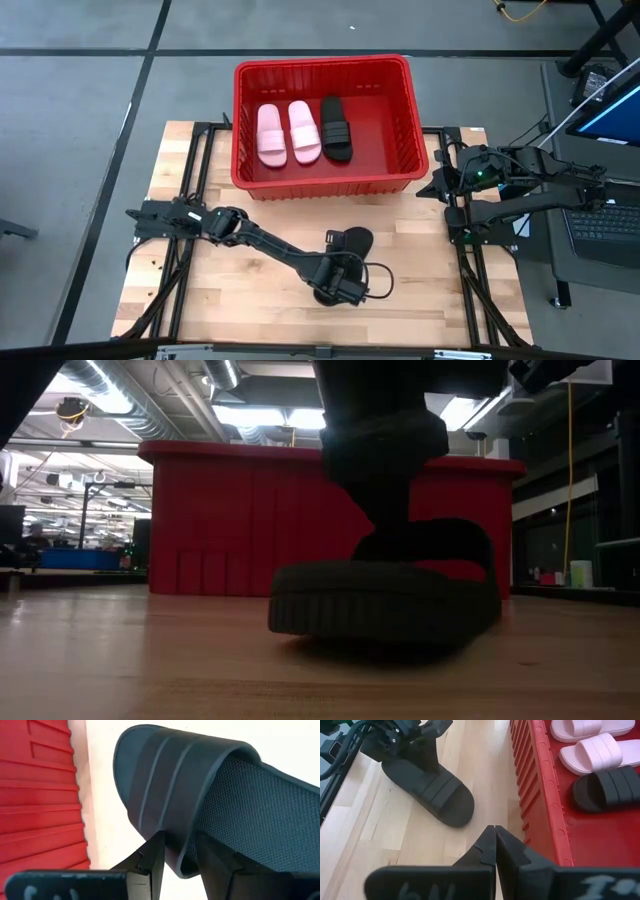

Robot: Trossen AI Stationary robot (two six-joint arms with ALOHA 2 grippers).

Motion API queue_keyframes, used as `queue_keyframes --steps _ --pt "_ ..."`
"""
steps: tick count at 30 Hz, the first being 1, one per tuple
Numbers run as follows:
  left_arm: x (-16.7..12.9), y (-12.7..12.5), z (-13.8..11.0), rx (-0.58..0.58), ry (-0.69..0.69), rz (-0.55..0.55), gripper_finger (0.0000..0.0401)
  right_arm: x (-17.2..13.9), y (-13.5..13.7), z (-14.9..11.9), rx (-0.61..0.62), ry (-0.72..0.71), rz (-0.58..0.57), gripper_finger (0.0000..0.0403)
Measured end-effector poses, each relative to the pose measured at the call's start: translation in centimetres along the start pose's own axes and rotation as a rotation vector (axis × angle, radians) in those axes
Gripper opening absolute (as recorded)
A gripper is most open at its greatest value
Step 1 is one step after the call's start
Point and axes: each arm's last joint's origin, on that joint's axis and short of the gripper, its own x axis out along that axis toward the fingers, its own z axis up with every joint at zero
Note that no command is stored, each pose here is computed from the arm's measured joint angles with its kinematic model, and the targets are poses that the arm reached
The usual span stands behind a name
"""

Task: Pick and place slides into bin
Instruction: Put the black slide into the red bin

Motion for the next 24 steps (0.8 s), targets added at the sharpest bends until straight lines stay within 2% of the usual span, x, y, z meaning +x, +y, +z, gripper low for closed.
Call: queue_keyframes --steps 9,14,21,24 --pt "0.6 0.4 0.1 -0.092 -0.019 0.105 0.0102 0.0 0.0 0.0 0.001 0.0 0.0 0.0005" --pt "0.7 0.4 0.1 -0.142 -0.015 0.086 0.0102 0.0 0.0 0.0 0.001 0.004 0.0 0.0005" --pt "0.7 0.4 0.1 -0.156 -0.017 0.081 0.0102 0.0 0.0 -0.1 0.002 0.015 0.002 0.0005" --pt "1.6 0.0 -0.1 -0.159 -0.024 0.1 0.0101 0.0 0.0 -0.1 0.002 0.014 0.002 0.0005"
